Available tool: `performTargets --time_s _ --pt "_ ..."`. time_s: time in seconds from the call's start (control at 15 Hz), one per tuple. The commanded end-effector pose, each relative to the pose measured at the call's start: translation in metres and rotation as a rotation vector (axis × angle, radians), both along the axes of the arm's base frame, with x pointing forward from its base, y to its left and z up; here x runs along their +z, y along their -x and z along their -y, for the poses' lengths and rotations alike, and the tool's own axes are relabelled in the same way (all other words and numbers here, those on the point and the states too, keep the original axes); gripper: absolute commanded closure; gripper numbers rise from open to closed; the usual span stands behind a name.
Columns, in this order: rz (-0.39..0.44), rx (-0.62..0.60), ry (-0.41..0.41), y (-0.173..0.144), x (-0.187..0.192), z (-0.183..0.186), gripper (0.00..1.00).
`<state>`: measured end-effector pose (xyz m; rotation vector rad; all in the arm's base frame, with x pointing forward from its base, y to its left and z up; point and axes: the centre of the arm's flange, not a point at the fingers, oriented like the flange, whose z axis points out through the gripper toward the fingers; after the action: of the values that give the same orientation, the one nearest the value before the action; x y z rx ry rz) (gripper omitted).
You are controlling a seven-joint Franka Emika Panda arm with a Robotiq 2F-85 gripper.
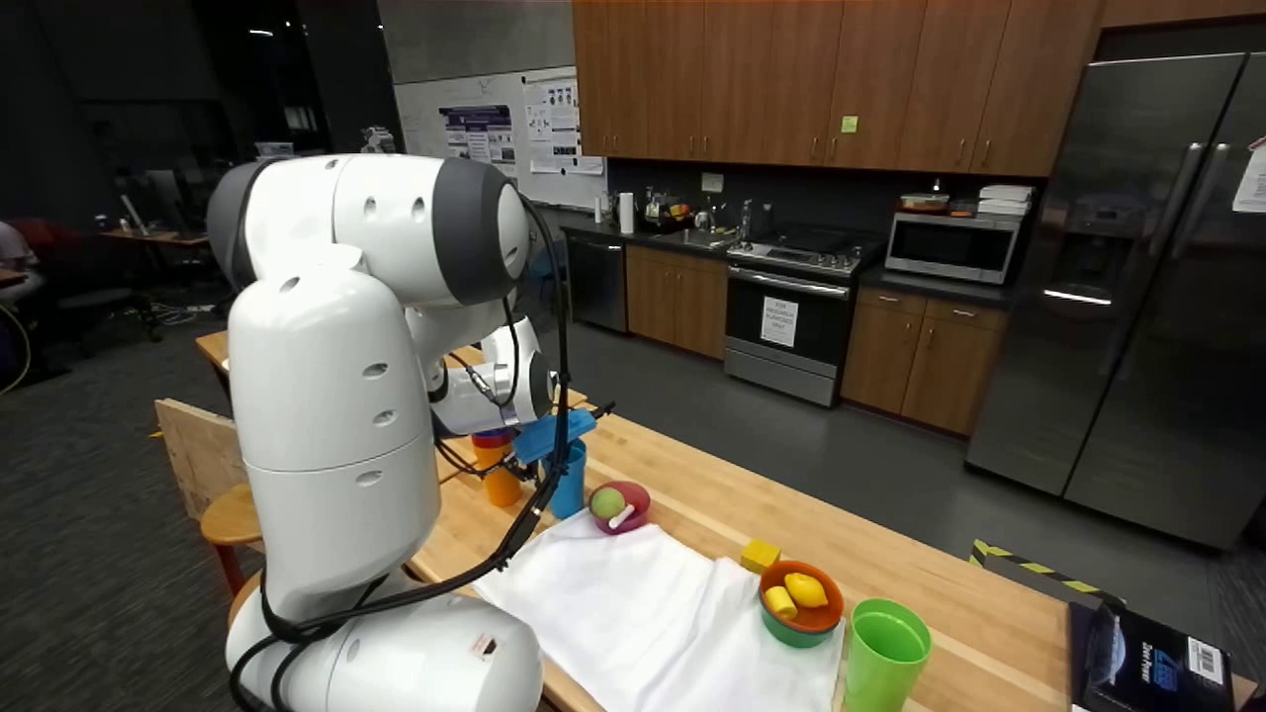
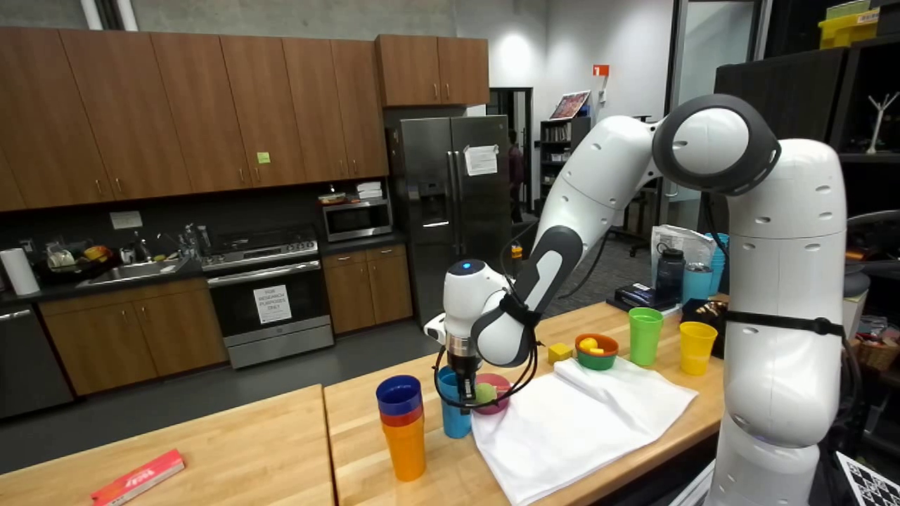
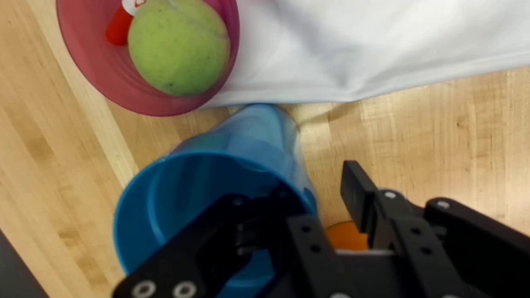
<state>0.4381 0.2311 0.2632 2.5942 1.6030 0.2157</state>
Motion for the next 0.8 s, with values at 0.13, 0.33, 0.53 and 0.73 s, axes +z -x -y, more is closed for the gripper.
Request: performTargets --time_s 0.13,0.33,0.53,0.73 --pt "0.014 0.142 -0.023 0.018 0.043 0.026 0.20" --pt "0.015 0.212 -0.056 0.026 0.070 0.048 0.02" --pt "-0.004 0.275 -0.084 0.035 0.106 0.067 0.00" --pt "0.017 0.293 -0.108 0.039 0.145 0.090 0.00"
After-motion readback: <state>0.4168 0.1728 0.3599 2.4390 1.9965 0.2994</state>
